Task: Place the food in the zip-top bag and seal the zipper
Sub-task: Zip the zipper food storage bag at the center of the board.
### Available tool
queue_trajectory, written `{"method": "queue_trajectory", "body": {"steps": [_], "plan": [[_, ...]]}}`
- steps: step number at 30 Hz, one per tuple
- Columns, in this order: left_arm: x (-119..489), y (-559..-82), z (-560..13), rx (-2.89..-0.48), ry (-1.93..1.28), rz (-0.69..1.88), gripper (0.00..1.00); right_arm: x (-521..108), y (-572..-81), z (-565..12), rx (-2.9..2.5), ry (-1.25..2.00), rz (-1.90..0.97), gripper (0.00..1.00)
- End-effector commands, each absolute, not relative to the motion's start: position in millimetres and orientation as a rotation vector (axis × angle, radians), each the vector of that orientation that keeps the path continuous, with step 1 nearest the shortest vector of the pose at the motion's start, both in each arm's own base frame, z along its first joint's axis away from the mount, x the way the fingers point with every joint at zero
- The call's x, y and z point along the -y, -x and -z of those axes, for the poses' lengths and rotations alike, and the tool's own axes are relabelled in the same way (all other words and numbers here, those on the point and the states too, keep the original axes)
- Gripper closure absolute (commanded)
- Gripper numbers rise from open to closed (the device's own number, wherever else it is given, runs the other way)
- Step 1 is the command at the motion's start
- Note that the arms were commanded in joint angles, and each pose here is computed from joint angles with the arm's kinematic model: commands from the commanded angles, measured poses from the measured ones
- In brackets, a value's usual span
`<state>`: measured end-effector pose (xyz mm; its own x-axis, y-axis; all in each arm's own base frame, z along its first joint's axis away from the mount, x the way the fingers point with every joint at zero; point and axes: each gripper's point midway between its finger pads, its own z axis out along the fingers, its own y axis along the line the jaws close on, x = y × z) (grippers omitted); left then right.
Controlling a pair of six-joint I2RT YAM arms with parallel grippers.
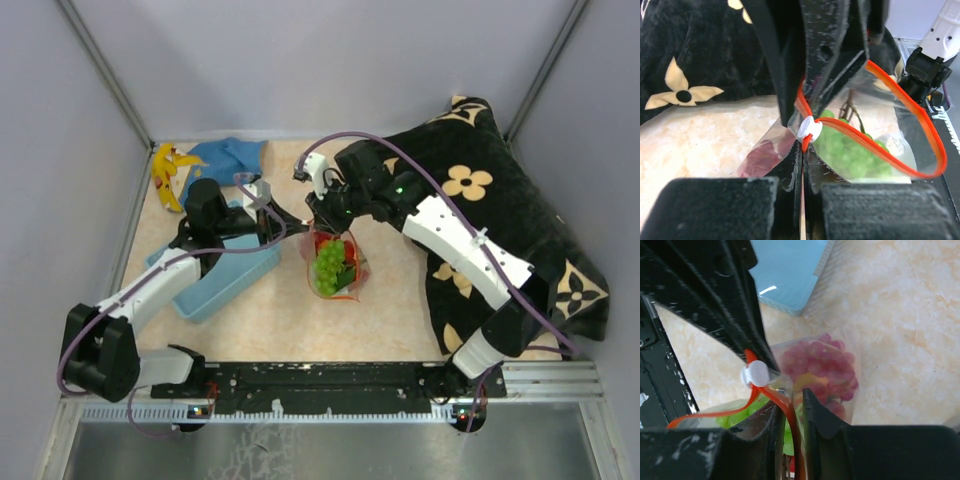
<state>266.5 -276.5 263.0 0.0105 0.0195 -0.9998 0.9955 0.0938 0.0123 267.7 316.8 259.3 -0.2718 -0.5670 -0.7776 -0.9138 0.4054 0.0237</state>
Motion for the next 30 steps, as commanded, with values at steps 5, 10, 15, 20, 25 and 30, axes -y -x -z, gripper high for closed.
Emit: {"method": "queue_trajectory", "body": {"steps": [5, 10, 15, 20, 25, 30], "plan": [[261, -250, -286, -1.284, -1.068, 1.055, 1.0, -299, -273, -312, -1.912, 0.993, -0.575, 0.69], [255, -245, -292, -1.296, -1.022, 1.032, 1.0, -271, -272, -306, -1.971, 0.854, -0.477, 0.61], [255, -243, -291, -1.306, -1.012, 1.041, 1.0, -245, -271, -284, -2.019, 0.788, -0.366, 0.61], [253, -246, -292, -1.327, -0.983, 1.031, 1.0, -225, -271, -262, -2.091, 0.721, -0.272, 0.6], [253, -251, -286, -1.356, -0.962, 1.021, 1.0, -208, -270, -252, -2.122, 0.667, -0.191, 0.65], [254, -252, -278, -1.377, -0.963, 1.028, 1.0, -198, -273, -265, -2.102, 0.672, -0.12, 0.99]]}}
